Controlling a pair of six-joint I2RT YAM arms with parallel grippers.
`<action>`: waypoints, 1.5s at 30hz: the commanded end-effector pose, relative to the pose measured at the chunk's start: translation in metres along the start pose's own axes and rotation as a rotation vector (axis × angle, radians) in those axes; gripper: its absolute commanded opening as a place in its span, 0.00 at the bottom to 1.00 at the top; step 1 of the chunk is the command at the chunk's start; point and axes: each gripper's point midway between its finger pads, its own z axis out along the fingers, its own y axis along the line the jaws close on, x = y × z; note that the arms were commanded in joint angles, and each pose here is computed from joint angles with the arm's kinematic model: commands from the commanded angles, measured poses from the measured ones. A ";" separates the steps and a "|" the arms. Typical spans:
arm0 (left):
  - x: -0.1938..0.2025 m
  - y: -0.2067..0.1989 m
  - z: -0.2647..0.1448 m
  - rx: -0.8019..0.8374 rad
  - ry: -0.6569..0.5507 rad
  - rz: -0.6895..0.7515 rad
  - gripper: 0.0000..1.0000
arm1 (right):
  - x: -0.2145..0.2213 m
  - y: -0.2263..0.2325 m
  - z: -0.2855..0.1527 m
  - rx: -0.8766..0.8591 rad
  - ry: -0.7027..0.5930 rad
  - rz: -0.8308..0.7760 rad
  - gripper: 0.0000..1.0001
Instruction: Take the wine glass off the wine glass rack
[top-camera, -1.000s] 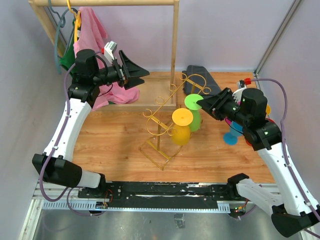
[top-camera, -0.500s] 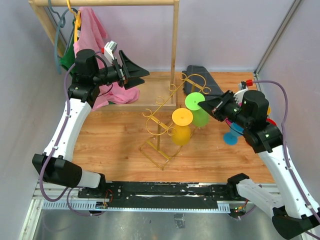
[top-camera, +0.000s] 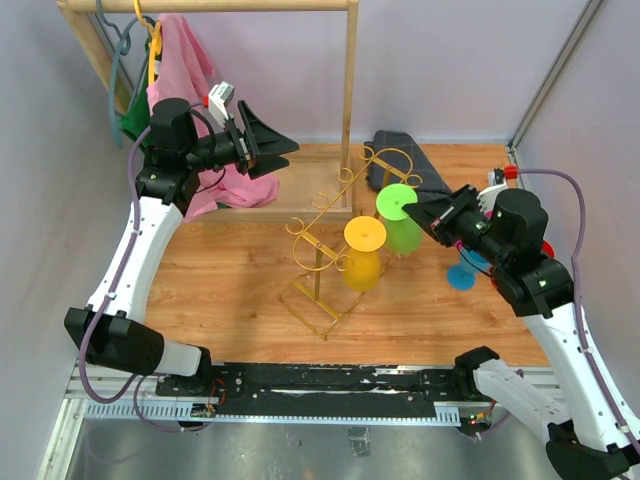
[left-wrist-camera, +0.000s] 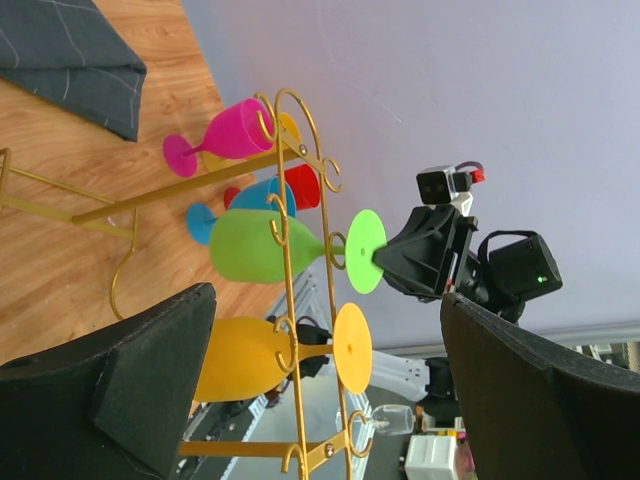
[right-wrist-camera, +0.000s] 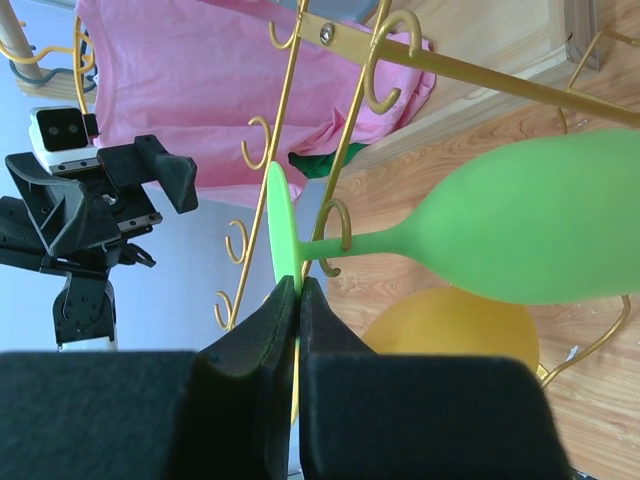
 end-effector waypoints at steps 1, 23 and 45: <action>0.001 -0.004 -0.004 0.019 0.006 0.025 0.99 | 0.000 -0.002 -0.001 0.003 -0.023 0.027 0.01; -0.007 -0.015 -0.007 0.034 -0.009 0.069 0.99 | -0.007 0.002 -0.074 0.018 -0.128 0.039 0.01; -0.062 -0.126 -0.016 0.452 -0.101 0.378 0.99 | -0.064 0.283 -0.088 -0.841 -0.087 -0.175 0.01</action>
